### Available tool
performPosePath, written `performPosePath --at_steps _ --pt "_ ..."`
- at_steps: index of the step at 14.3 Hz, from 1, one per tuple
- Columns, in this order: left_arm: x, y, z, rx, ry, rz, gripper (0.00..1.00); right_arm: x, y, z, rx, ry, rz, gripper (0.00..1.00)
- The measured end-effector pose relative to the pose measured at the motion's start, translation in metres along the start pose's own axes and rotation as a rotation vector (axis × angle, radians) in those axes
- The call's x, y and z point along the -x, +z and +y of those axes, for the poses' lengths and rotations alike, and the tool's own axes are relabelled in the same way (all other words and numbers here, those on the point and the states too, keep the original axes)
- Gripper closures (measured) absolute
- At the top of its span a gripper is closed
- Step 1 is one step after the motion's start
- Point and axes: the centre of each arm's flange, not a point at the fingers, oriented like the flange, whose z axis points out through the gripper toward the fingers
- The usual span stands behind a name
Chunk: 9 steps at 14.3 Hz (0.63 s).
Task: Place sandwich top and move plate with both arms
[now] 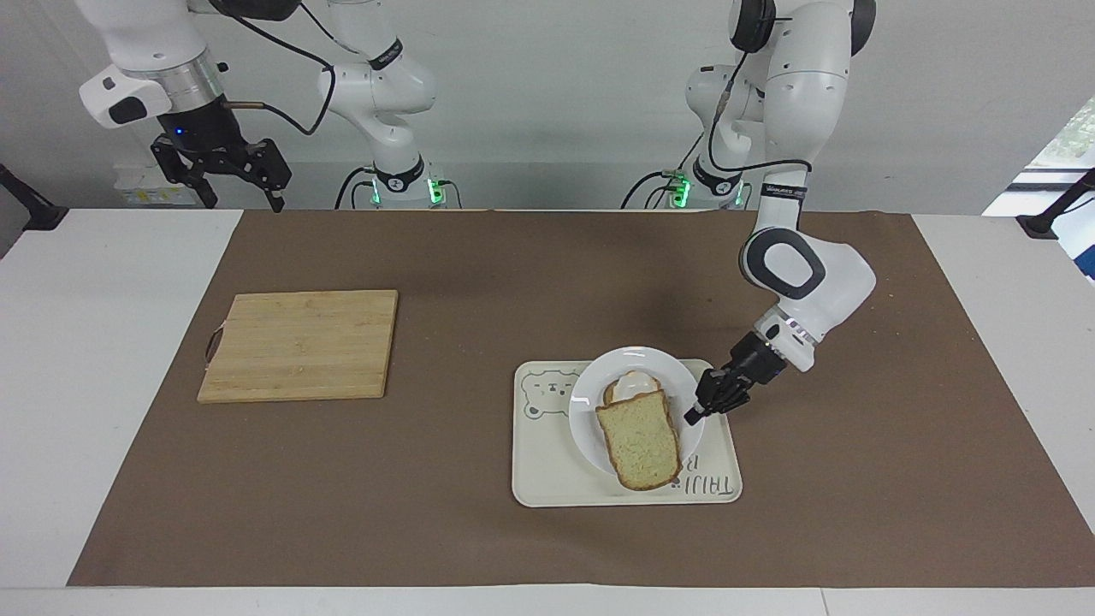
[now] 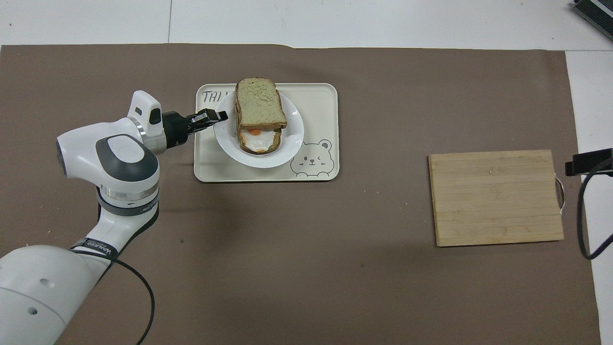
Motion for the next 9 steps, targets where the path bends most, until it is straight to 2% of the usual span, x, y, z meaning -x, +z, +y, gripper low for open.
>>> performPosePath --at_steps 7,8,9 --pt "0.0006 0.0119 0.0057 0.002 -0.041 0.003 0.93 0.0 0.0 0.0 0.0 0.0 0.0 0.0" --pt "-0.0004 0.0108 0.006 0.002 -0.049 0.005 0.92 0.0 0.0 0.0 0.0 0.0 0.0 0.0" --pt "-0.0016 0.0087 0.0074 0.003 -0.054 0.009 0.81 0.0 0.0 0.0 0.0 0.0 0.0 0.0"
